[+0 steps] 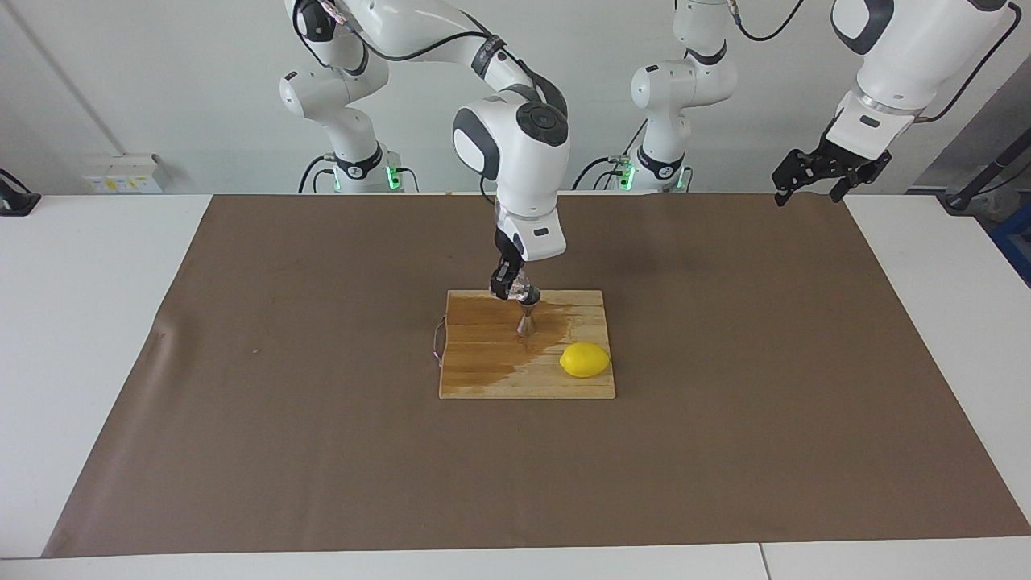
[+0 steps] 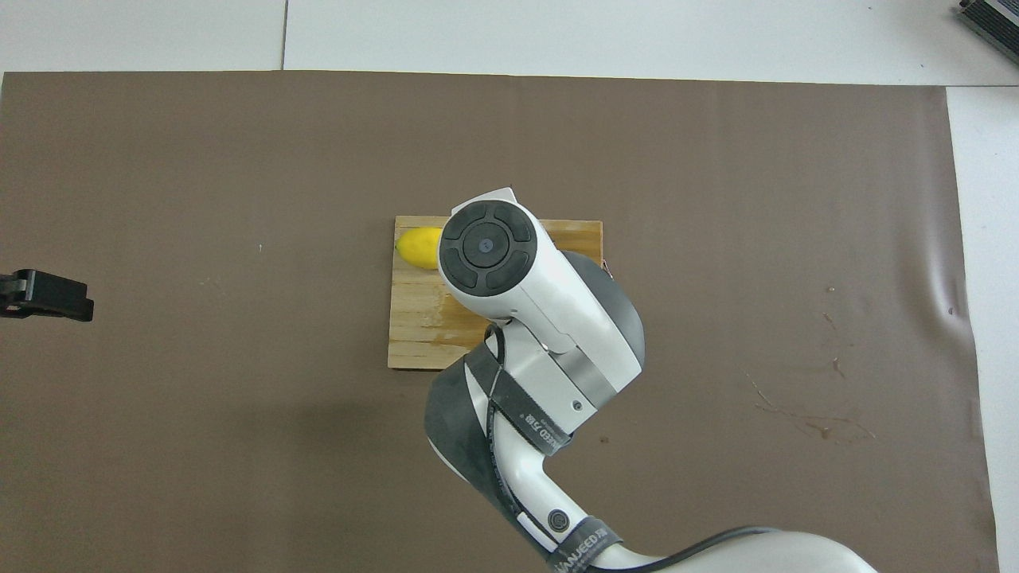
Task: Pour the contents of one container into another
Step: 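Hold the clear glass tipped over the metal cup to pour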
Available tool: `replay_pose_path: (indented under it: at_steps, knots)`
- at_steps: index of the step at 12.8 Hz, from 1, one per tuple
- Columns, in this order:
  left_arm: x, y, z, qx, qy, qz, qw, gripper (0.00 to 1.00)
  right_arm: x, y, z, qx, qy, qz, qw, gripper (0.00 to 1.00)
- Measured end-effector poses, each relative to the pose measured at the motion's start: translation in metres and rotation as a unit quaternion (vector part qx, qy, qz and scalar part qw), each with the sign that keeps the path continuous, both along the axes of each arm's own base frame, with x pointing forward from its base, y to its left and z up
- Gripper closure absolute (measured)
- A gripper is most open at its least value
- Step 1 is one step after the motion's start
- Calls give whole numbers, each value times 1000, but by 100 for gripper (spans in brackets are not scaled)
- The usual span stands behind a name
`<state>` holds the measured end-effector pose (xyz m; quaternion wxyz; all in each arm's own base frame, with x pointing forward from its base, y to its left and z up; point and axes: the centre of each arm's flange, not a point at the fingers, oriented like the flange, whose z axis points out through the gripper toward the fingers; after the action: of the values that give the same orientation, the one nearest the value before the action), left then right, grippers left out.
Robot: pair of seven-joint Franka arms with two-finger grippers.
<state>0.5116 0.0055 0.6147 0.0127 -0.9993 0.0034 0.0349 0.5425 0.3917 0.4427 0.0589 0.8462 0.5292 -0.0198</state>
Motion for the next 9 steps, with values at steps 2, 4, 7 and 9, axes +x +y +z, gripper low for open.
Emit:
replay_pose_path:
  at_steps: [2, 4, 7, 9]
  knots:
    - [0, 0, 0, 0, 0, 0, 1000, 0, 0, 0, -1, -1, 1, 0, 1000, 52]
    - [0, 0, 0, 0, 0, 0, 1000, 0, 1, 1, -3, -1, 1, -1, 1000, 52]
    - [0, 0, 0, 0, 0, 0, 1000, 0, 4, -1, 2, 2, -4, -6, 1000, 52]
    - [0, 0, 0, 0, 0, 0, 1000, 0, 9, -4, 12, 8, -13, -10, 1000, 52]
